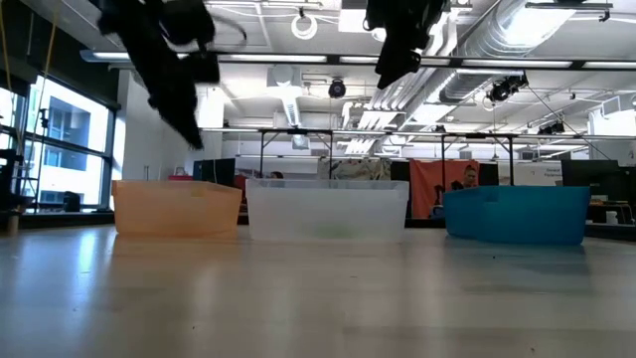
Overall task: Sort Halloween decoration
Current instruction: Put the black spider toy into the orange bin
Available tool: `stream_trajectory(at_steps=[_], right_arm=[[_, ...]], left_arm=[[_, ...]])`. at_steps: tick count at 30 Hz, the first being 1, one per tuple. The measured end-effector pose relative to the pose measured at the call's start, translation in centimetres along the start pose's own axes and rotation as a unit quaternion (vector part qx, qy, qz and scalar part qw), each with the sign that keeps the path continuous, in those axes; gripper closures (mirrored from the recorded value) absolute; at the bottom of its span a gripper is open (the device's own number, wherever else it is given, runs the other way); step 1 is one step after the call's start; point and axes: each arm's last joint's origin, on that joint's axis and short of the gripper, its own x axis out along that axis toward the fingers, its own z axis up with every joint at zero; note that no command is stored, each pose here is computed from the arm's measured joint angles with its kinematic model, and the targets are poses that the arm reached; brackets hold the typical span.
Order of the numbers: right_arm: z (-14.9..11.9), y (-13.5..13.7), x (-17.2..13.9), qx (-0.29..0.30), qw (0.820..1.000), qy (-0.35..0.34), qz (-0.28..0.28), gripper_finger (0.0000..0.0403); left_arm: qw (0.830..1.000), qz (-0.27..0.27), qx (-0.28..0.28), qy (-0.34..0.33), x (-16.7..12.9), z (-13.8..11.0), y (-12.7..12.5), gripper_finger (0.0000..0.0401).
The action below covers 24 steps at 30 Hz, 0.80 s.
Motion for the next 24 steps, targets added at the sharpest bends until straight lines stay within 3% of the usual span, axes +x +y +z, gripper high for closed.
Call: stream_trajectory(at_steps=[6,11,18,24], right_arm=[[0.0,-0.2,0.0,0.007,1.0,-0.001,0.004,0.0155],[0.2,-0.1,0.0,0.022,1.0,-0.012,0.004,0.0155],[0.6,-0.2,0.0,0.055,0.998,-0.032,0.003,0.0155],[0.8,-0.2,0.0,0.065,0.997,-0.042,0.002,0.0155]], left_arm=[[0.987,-0.062,0.043,0.139,5.2,0.3,2.9,0.0401],[0.979,-0.101,0.111,0.136,8.4,0.5,3.6,0.0401],[0.981,-0.092,0.131,0.112,11.4,0.8,4.3,0.0401],[0.977,-0.094,0.144,0.129,12.5,0.4,4.2,0.0397]])
